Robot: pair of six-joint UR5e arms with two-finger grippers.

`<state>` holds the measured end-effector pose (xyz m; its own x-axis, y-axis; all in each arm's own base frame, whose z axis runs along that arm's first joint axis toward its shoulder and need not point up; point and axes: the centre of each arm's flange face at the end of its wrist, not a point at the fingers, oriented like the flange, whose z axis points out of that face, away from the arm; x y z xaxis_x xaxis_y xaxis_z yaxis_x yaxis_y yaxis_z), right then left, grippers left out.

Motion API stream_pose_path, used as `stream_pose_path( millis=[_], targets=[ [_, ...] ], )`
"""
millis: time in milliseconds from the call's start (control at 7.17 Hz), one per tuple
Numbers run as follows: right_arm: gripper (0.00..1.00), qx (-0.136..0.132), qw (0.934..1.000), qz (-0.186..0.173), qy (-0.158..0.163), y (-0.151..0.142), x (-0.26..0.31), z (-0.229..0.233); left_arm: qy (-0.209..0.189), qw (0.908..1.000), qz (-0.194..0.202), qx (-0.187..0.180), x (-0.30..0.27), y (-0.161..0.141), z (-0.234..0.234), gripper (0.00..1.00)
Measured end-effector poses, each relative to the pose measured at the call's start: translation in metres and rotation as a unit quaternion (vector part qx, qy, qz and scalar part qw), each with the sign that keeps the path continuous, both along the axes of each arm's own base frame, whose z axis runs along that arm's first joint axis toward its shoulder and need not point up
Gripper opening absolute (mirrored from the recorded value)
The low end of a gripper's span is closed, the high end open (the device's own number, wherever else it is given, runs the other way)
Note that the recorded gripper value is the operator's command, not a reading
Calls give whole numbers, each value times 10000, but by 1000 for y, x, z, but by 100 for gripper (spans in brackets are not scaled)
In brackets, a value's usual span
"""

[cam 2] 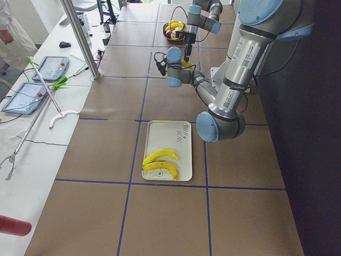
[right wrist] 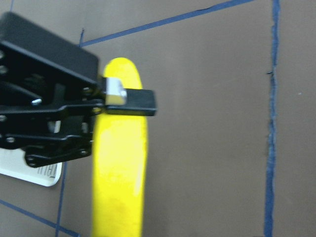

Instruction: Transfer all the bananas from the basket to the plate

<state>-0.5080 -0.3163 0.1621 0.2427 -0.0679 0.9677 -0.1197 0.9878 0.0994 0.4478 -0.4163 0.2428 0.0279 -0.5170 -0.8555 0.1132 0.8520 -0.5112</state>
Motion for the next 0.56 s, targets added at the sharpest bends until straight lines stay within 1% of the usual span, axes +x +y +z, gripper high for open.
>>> stream_pose_path(
  millis=[279,418,558],
  targets=[
    [99,-245,9993,-127,241,-31,45,44,-345,9992,-198,104,-26,-16,42,0],
    [99,-317,9986,-173,392,-46,73,70,-622,9974,-300,205,-46,-25,77,0],
    [99,-287,9975,-239,599,-59,98,101,-954,9940,-417,325,-75,-33,119,0]
  ],
)
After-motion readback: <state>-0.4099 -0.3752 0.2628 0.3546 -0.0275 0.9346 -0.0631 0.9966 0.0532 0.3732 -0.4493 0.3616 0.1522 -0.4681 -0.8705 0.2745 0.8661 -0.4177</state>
